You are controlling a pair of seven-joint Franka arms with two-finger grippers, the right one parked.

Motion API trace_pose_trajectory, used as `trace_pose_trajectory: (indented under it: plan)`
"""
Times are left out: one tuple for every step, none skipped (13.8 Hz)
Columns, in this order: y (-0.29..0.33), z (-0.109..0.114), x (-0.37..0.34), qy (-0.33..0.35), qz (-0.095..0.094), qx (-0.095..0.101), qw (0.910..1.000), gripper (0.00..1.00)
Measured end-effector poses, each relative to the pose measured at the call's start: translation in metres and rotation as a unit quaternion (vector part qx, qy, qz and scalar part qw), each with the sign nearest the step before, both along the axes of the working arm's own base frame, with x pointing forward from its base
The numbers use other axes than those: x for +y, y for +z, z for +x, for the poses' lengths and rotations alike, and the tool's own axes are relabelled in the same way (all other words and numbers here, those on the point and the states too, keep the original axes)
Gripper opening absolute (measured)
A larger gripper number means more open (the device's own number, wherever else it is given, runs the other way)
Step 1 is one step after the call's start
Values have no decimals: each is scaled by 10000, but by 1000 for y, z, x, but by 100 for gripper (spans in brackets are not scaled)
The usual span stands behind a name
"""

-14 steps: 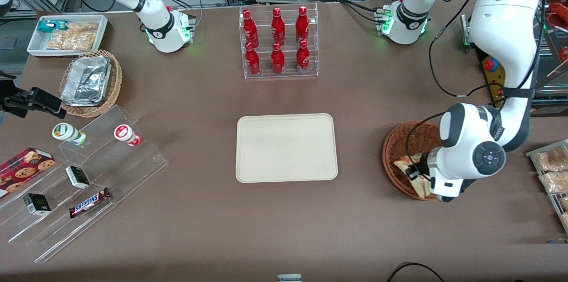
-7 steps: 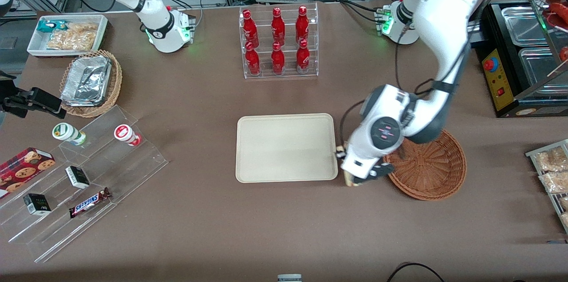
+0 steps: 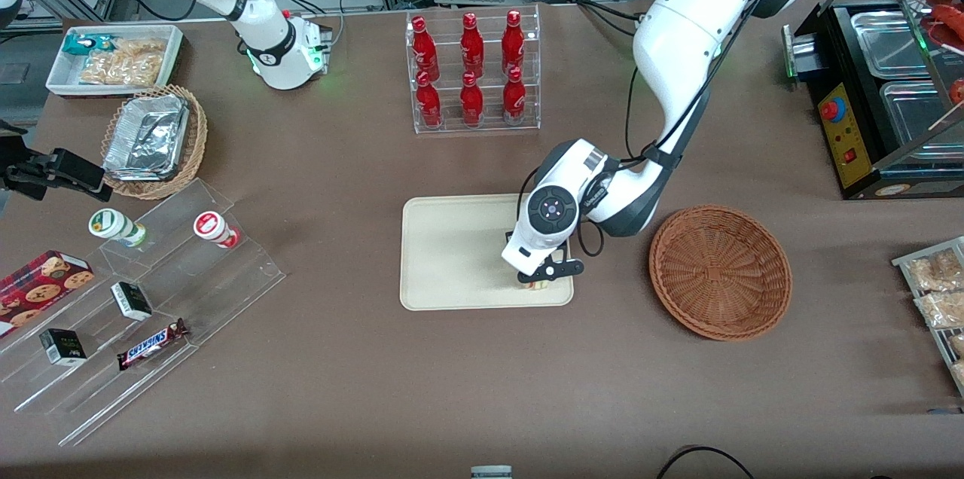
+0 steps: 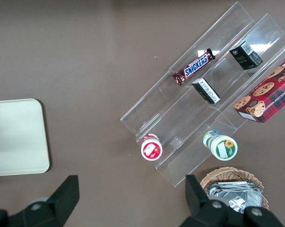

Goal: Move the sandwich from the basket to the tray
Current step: 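Lift the sandwich and carry it over the cream tray, then lower the sandwich onto the tray and open the left gripper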

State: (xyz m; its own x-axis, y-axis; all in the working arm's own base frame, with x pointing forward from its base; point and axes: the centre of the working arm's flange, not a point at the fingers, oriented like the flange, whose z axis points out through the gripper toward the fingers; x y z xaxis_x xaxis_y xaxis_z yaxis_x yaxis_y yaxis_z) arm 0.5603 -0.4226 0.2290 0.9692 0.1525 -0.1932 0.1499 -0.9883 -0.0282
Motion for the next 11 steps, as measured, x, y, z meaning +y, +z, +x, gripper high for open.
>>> trace_pose_trajectory:
  plan:
    - [2, 2, -3, -4, -26, -27, 10000, 19]
    - [7, 3, -7, -16, -67, -77, 9999, 19]
    - [11, 2, -14, -54, -104, -121, 9999, 20]
    - [13, -2, -24, -82, -116, -140, 9998, 21]
    - [11, -9, -35, -82, -109, -136, 9998, 22]
    - [7, -15, -45, -96, -101, -124, 9998, 22]
    - [2, -19, -52, -120, -96, -108, 9998, 22]
    - [-3, -22, -57, -142, -91, -89, 9998, 22]
    - [-7, -24, -61, -147, -83, -74, 9998, 22]
    - [-10, -26, -64, -118, -73, -65, 9999, 22]
    - [-11, -26, -67, -84, -79, -76, 9999, 26]
